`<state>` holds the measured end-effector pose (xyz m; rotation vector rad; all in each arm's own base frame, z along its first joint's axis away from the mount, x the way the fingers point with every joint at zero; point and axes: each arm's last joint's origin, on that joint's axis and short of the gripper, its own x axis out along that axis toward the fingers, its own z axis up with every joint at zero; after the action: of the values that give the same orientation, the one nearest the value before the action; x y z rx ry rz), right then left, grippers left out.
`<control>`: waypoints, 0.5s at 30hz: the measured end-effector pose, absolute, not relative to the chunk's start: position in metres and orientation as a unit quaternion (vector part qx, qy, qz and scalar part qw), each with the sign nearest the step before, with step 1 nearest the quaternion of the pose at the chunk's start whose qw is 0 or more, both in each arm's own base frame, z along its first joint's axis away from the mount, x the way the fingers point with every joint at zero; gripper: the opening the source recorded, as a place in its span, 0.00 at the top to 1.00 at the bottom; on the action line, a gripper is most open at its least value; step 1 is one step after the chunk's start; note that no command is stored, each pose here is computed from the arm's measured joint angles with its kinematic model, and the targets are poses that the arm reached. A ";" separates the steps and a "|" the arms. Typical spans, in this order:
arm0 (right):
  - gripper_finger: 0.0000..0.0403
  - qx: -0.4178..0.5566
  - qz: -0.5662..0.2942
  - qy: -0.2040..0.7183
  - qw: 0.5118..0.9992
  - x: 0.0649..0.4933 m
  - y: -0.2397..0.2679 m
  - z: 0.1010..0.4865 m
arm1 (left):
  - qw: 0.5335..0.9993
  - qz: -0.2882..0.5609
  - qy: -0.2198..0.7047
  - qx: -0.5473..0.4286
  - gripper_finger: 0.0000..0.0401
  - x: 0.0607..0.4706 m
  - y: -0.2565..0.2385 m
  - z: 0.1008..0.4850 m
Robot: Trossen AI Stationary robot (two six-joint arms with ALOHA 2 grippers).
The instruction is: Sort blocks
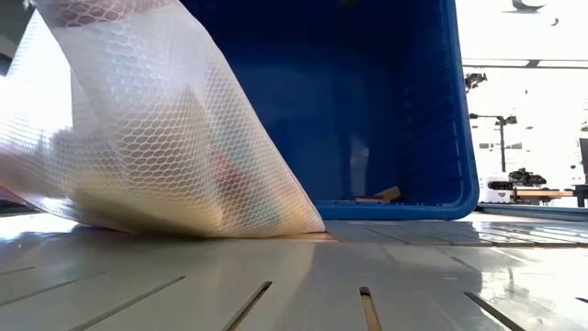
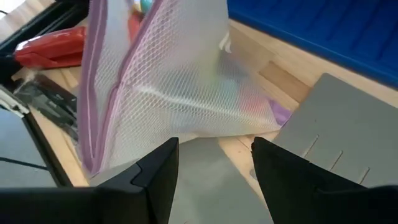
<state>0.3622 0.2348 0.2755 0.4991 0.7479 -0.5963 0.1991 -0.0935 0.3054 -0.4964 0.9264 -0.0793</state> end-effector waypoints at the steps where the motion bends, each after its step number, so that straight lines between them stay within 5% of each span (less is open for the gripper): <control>1: 0.53 0.236 -0.284 0.354 0.860 0.362 0.237 0.275 | 0.866 -0.036 0.441 -0.234 1.00 0.199 -0.094 0.305; 15: 0.53 0.262 -0.265 0.303 0.877 0.371 0.255 0.265 | 0.859 -0.034 0.445 -0.249 1.00 0.197 -0.097 0.305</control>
<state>0.3713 0.2553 0.2652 0.5467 0.6325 -0.5535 0.1970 -0.0973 0.3053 -0.5237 0.9341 -0.0705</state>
